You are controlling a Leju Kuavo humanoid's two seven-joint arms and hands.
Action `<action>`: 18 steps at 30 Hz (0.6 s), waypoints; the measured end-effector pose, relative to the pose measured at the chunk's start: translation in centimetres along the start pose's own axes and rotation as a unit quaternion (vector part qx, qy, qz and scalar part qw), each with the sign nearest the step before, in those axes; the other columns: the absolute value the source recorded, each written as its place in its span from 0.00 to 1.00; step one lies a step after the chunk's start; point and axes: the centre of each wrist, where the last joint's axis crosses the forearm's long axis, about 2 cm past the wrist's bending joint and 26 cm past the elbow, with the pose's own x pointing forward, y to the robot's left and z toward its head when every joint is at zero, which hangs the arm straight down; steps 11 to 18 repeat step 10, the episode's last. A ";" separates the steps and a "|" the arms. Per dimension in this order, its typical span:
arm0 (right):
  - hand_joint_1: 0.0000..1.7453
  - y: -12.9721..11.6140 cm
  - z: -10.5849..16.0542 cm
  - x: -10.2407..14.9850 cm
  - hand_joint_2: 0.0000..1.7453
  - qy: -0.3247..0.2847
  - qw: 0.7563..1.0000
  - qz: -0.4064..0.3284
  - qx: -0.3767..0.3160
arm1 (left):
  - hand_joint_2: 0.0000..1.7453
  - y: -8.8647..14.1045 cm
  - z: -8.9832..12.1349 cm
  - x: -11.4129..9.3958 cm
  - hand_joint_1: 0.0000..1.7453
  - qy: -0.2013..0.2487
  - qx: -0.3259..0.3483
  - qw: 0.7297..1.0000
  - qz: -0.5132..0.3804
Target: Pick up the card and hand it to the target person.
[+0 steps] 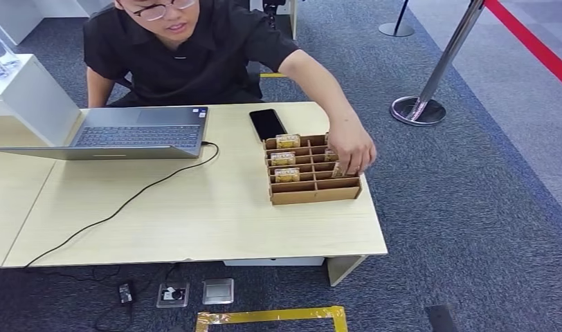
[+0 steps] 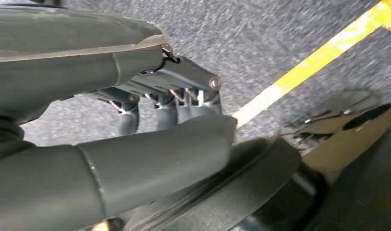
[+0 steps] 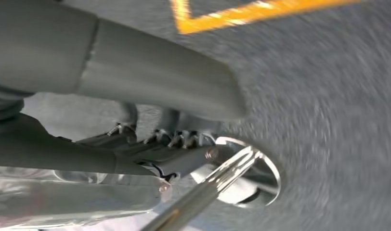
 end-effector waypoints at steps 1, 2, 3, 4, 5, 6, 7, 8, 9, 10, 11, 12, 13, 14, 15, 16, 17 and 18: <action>1.00 0.4 0.2 0.0 1.00 -0.002 1.000 0.016 0.014 | 1.00 0.0 0.0 0.0 1.00 0.004 -0.002 1.000 -0.001; 1.00 0.7 0.4 0.0 1.00 -0.005 0.999 0.028 0.026 | 1.00 -0.1 0.0 -0.1 1.00 0.007 -0.004 1.000 -0.001; 1.00 1.0 0.5 0.0 1.00 -0.007 0.999 0.034 0.035 | 1.00 -0.2 0.0 -0.2 1.00 0.009 -0.005 1.000 0.001; 1.00 1.2 0.6 -0.1 1.00 -0.008 0.998 0.037 0.042 | 1.00 -0.3 0.0 -0.3 1.00 0.010 -0.006 1.000 0.004; 1.00 1.4 0.7 -0.2 1.00 -0.008 0.998 0.036 0.048 | 1.00 -0.4 0.0 -0.4 1.00 0.011 -0.007 1.000 0.007; 1.00 1.5 0.8 -0.3 1.00 -0.007 0.998 0.034 0.054 | 1.00 -0.4 0.0 -0.6 1.00 0.012 -0.008 1.000 0.012; 1.00 1.6 0.8 -0.5 1.00 -0.005 0.998 0.032 0.060 | 1.00 -0.5 0.0 -0.7 1.00 0.012 -0.009 1.000 0.018; 1.00 1.7 0.9 -0.6 1.00 -0.004 0.997 0.029 0.065 | 1.00 -0.6 0.0 -0.8 1.00 0.013 -0.009 1.000 0.023; 1.00 1.8 0.9 -0.8 1.00 -0.003 0.997 0.026 0.070 | 1.00 -0.7 0.1 -1.0 1.00 0.013 -0.010 0.999 0.029; 1.00 1.8 1.0 -0.9 1.00 -0.003 0.997 0.024 0.073 | 1.00 -0.7 0.1 -1.0 1.00 0.013 -0.010 0.999 0.032; 1.00 1.8 1.0 -0.9 1.00 -0.003 0.997 0.024 0.073 | 1.00 -0.7 0.1 -1.0 1.00 0.013 -0.010 0.999 0.032; 1.00 1.8 1.0 -0.9 1.00 -0.003 0.997 0.024 0.073 | 1.00 -0.7 0.1 -1.0 1.00 0.013 -0.010 0.999 0.032; 1.00 1.8 1.0 -0.9 1.00 -0.003 0.997 0.024 0.073 | 1.00 -0.7 0.1 -1.0 1.00 0.013 -0.010 0.999 0.032; 1.00 1.8 1.0 -0.9 1.00 -0.003 0.997 0.024 0.073 | 1.00 -0.7 0.1 -1.0 1.00 0.013 -0.010 0.999 0.032; 1.00 1.8 1.0 -0.9 1.00 -0.003 0.997 0.024 0.073 | 1.00 -0.7 0.1 -1.0 1.00 0.013 -0.010 0.999 0.032; 1.00 1.8 1.0 -0.9 1.00 -0.003 0.997 0.024 0.073 | 1.00 -0.7 0.1 -1.0 1.00 0.013 -0.010 0.999 0.032; 1.00 1.8 1.0 -0.9 1.00 -0.003 0.997 0.024 0.073 | 1.00 -0.7 0.1 -1.0 1.00 0.013 -0.010 0.999 0.032; 1.00 1.8 1.0 -0.9 1.00 -0.003 0.997 0.024 0.073 | 1.00 -0.7 0.1 -1.0 1.00 0.013 -0.010 0.999 0.032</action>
